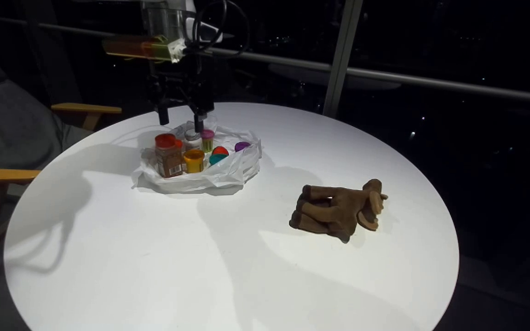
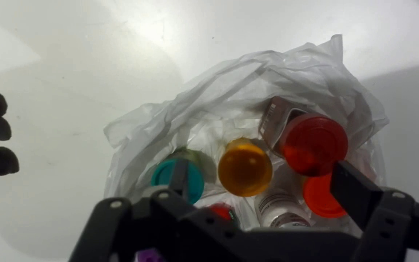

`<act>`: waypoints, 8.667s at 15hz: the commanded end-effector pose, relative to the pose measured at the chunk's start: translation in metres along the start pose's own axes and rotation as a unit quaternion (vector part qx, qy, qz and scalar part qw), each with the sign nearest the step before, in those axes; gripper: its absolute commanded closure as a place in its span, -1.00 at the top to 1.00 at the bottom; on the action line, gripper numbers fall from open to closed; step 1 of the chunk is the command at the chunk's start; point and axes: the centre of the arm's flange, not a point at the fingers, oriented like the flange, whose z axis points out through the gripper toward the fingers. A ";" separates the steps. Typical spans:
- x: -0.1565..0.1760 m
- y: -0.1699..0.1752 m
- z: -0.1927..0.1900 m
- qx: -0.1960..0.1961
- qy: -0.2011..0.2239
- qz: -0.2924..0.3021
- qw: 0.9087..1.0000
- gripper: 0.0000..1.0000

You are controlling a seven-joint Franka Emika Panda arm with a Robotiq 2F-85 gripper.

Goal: Pick the object and the bottles from the plastic bag and put them on the table

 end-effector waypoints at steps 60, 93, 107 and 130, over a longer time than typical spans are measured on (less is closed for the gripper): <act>0.032 0.123 -0.010 -0.085 0.138 0.052 0.985 0.99; 0.078 -0.041 0.044 0.004 0.053 -0.048 0.997 -0.23; 0.014 0.008 -0.059 -0.053 0.090 -0.017 0.994 -0.60; -0.113 0.157 0.100 -0.052 0.047 -0.052 0.996 -0.60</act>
